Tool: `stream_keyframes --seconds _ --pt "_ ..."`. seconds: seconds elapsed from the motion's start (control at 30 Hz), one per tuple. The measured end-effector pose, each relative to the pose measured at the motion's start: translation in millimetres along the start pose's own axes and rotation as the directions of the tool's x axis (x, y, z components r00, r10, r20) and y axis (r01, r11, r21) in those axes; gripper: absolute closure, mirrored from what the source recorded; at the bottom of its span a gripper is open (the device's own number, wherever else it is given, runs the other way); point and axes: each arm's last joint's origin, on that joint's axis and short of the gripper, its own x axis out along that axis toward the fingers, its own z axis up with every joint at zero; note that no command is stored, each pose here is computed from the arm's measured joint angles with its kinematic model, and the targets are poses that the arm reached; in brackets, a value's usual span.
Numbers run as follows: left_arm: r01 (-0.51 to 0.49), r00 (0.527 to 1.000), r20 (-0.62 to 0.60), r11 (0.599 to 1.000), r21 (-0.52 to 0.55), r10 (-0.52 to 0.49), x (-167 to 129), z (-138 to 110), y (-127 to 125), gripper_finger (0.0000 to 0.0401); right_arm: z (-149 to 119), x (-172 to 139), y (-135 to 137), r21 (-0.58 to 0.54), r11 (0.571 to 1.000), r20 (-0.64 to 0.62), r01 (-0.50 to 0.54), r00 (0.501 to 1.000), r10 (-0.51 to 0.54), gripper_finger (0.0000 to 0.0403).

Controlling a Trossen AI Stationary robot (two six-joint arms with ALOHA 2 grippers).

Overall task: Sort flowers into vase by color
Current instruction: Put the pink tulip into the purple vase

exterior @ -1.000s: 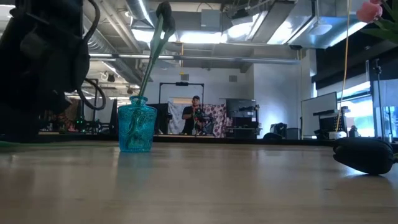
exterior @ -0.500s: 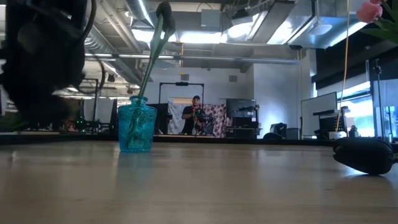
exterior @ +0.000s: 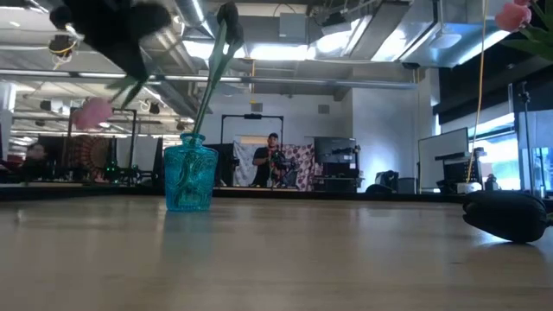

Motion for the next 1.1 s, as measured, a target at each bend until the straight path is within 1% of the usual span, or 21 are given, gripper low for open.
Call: stream_keyframes --seconds 0.03,0.17,0.23,0.33,0.47,0.57,0.63,0.7,0.8,0.87,0.97,1.03,1.1 --pt "0.026 1.0 0.003 1.0 0.007 -0.026 -6 2 3 0.0399 0 0 0 0.001 1.0 -0.002 -0.001 1.0 0.001 0.0193" --pt "0.122 0.992 0.025 0.992 -0.04 -0.121 -26 12 15 0.0399 -1 0 0 0.001 1.0 -0.005 -0.001 1.0 0.001 0.0193" --pt "0.166 0.985 0.059 0.984 -0.061 -0.162 -34 19 21 0.0399 -1 0 0 -0.001 1.0 -0.005 -0.002 1.0 0.002 0.0193" --pt "0.231 0.968 0.115 0.971 -0.064 -0.223 -49 31 30 0.0399 -3 4 -2 0.002 1.0 -0.012 -0.007 1.0 0.007 0.0193" --pt "0.331 0.934 0.149 0.943 -0.021 -0.324 -75 49 40 0.0399 -9 13 -6 0.019 1.0 -0.035 -0.009 0.999 0.009 0.0193" --pt "0.428 0.9 0.09 0.904 0.001 -0.426 -96 61 46 0.0399 -14 19 -8 0.027 1.0 -0.048 -0.007 0.999 0.008 0.0193" --pt "0.51 0.858 0.073 0.86 0.013 -0.509 -110 67 46 0.0399 -15 21 -9 0.026 1.0 -0.047 -0.007 0.999 0.008 0.0193" --pt "0.59 0.802 0.093 0.807 0.037 -0.59 -125 72 44 0.0399 -15 23 -10 0.022 1.0 -0.035 -0.008 0.999 0.009 0.0193" --pt "0.686 0.698 0.181 0.72 0.107 -0.692 -146 77 36 0.0399 -9 23 -10 0.016 1.0 0.018 -0.015 1.0 0.015 0.0193" --pt "0.714 0.631 0.249 0.676 0.182 -0.735 -160 80 25 0.0398 -4 23 -9 0.023 0.999 0.066 -0.033 0.997 0.031 0.0193" --pt "0.697 0.552 0.322 0.638 0.328 -0.769 -176 81 0 0.0398 3 22 -8 0.062 0.996 0.133 -0.059 0.99 0.05 0.0194" --pt "0.643 0.521 0.358 0.632 0.433 -0.775 -183 80 -20 0.0398 6 23 -8 0.092 0.993 0.152 -0.069 0.987 0.055 0.0194" --pt "0.569 0.504 0.39 0.636 0.522 -0.771 -184 79 -41 0.0398 8 23 -8 0.118 0.99 0.171 -0.078 0.984 0.057 0.0194"
